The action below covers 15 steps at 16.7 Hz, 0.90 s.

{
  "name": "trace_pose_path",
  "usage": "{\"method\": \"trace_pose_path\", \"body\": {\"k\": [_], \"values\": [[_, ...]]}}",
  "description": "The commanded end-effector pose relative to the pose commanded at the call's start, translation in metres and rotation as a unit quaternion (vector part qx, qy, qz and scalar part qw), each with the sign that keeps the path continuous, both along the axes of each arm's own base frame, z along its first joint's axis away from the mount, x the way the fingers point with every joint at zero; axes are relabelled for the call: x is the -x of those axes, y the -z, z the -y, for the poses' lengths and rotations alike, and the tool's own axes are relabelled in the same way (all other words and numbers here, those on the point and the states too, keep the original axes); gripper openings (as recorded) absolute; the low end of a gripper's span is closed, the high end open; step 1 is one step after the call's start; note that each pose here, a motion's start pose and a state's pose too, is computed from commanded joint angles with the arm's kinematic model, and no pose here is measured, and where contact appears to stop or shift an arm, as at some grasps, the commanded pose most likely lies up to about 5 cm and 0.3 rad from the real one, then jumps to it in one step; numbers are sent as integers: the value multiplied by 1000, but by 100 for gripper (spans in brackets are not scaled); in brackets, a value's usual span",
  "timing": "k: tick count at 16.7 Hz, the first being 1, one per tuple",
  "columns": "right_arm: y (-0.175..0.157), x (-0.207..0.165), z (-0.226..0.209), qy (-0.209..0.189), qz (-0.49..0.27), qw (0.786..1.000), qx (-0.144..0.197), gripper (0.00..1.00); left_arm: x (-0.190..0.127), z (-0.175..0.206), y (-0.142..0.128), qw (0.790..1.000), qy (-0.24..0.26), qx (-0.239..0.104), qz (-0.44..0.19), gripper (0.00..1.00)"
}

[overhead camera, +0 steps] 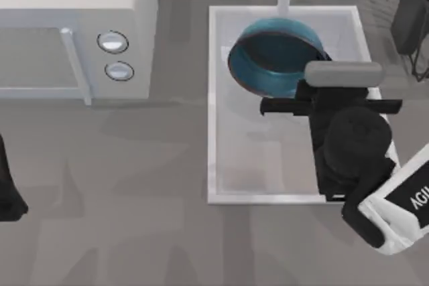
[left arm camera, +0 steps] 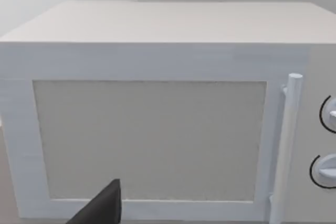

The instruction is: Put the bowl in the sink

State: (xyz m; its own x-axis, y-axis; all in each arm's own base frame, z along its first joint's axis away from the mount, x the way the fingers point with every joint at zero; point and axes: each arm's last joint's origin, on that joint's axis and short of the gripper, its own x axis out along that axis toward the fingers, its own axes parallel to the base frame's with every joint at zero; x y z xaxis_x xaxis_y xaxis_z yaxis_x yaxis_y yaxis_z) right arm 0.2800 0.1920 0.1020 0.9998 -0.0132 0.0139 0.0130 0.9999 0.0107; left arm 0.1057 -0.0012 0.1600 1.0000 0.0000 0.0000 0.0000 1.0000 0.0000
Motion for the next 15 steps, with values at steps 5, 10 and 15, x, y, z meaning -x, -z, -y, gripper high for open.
{"method": "trace_pose_path", "body": {"k": [5, 10, 15], "values": [[41, 9, 8, -1, -6, 1000, 5, 0, 0, 0, 0, 1000, 0, 0, 0, 100], [43, 10, 8, -2, -7, 1000, 5, 0, 0, 0, 0, 1000, 0, 0, 0, 100], [43, 10, 8, -2, -7, 1000, 5, 38, 0, 0, 0, 1000, 0, 0, 0, 100]]}}
